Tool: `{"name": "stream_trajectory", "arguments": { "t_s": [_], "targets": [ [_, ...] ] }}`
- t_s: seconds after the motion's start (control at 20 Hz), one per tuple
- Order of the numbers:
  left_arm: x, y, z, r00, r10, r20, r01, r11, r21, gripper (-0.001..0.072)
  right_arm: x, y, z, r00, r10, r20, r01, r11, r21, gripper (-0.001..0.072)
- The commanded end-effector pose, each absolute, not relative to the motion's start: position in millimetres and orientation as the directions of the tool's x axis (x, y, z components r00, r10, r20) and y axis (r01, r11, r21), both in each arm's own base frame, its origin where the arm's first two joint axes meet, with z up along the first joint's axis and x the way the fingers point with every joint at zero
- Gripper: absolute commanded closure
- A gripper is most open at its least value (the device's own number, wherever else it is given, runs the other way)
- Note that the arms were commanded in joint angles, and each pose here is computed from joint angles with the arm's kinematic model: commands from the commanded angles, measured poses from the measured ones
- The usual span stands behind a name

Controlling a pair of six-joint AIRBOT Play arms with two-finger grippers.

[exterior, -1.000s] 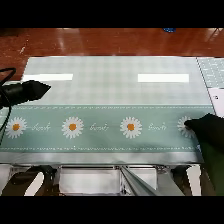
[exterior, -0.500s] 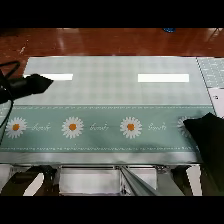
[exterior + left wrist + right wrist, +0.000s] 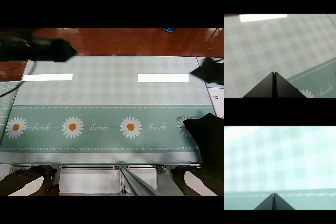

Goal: Fold the shirts.

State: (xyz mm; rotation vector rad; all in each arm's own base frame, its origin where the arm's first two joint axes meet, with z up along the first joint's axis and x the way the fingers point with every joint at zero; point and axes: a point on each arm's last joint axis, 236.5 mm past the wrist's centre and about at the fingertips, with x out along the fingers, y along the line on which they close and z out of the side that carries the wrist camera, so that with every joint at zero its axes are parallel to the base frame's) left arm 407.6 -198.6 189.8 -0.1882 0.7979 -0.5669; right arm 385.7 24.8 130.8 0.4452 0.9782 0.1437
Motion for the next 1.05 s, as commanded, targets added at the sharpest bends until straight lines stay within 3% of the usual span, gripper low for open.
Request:
{"name": "stream_trajectory", "arguments": {
  "t_s": [0.0,0.1,1.0],
  "targets": [
    [393,-186,80,0.369,-0.317,-0.874,0.345,0.92,-0.188,0.0692,388,54,58,0.398,-0.034,-0.917,-0.084,0.994,-0.073,0.0688],
    [384,-176,53,0.303,-0.278,-0.912,0.29,0.938,-0.19,0.0691,386,49,47,0.367,-0.131,-0.921,-0.113,0.976,-0.184,0.0688],
    [384,-174,52,0.301,-0.276,-0.913,0.286,0.939,-0.19,0.0691,391,49,50,0.387,-0.132,-0.912,-0.115,0.975,-0.19,0.0688]
  ]
}}
